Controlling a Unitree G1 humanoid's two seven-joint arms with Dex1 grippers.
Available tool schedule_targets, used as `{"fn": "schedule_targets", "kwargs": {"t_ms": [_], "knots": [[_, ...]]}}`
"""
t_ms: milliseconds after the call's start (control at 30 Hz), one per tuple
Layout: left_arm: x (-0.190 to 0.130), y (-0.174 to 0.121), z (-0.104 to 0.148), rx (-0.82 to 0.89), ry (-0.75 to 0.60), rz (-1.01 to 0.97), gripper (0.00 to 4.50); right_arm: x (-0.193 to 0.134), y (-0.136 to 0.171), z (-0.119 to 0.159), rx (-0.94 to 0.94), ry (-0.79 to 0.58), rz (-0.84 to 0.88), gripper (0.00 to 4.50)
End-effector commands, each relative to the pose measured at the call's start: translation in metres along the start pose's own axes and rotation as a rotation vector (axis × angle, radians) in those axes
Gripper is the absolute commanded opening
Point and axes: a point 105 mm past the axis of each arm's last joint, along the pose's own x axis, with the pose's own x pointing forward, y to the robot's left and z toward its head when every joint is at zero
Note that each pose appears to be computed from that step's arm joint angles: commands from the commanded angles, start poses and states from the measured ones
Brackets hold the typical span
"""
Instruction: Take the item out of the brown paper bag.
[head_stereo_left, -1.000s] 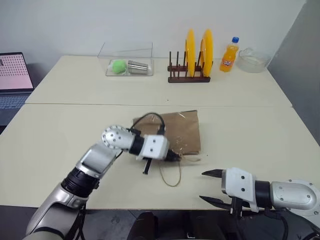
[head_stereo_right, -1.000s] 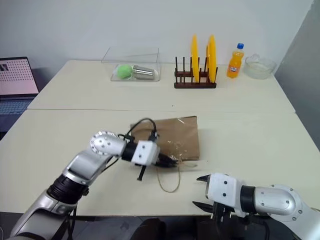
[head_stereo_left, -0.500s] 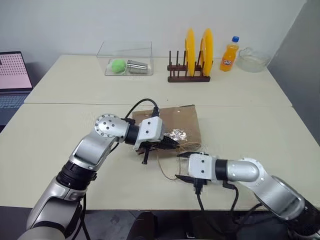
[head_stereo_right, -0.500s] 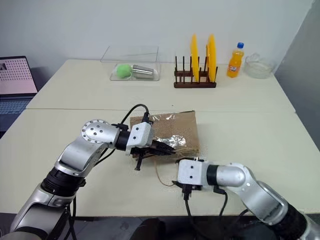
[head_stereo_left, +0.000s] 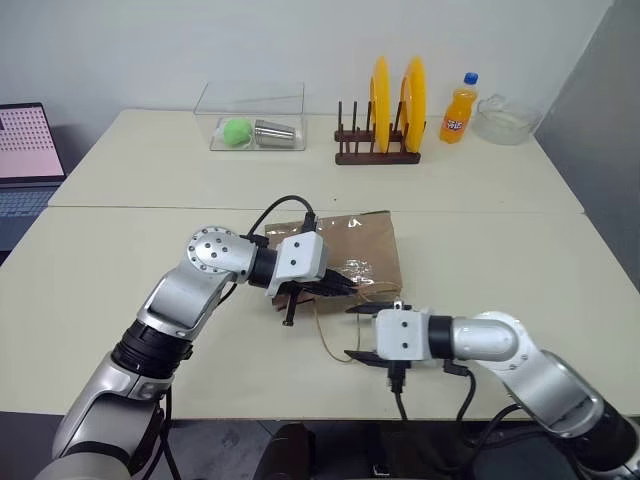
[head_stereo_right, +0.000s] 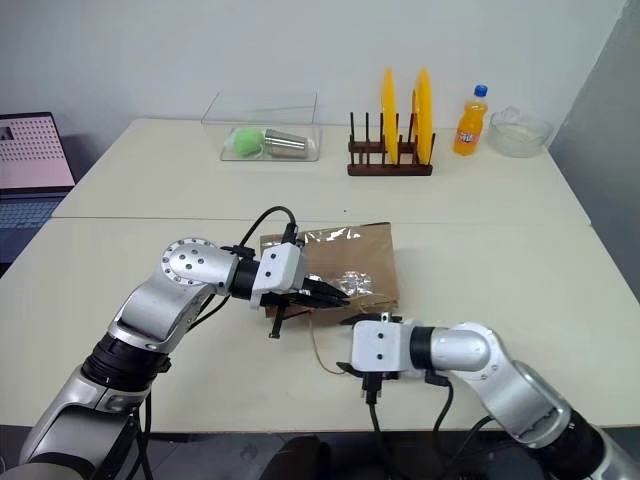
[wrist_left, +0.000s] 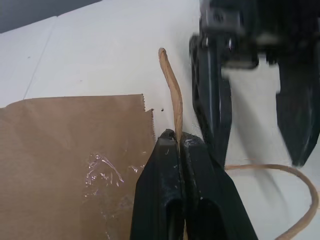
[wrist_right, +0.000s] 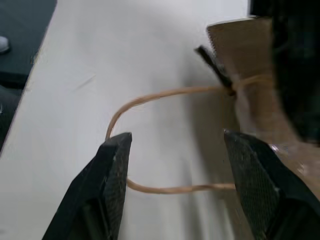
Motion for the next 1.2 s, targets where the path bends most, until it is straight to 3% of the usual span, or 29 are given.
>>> {"fn": "schedule_targets", "kwargs": {"t_ms": [33, 533, 633, 867, 1200], "knots": [[-0.008, 0.008, 0.009, 0.048, -0.002, 0.026, 0.04, -0.01, 0.009, 0.009, 0.005, -0.029, 0.056, 3.04], [-0.01, 0.013, 0.009, 0.057, 0.007, 0.032, 0.04, 0.051, 0.006, -0.03, -0.045, 0.028, 0.062, 3.04], [-0.012, 0.016, 0.013, 0.049, -0.004, 0.048, 0.0, 0.053, 0.007, -0.033, -0.043, 0.022, 0.059, 2.42], [-0.017, 0.033, 0.03, 0.048, -0.074, 0.126, 0.0, 0.059, 0.017, -0.043, 0.007, 0.029, 0.052, 0.03], [-0.039, 0.081, 0.051, 0.059, -0.102, 0.258, 0.0, 0.065, 0.036, -0.056, 0.028, 0.074, 0.082, 0.03]]}}
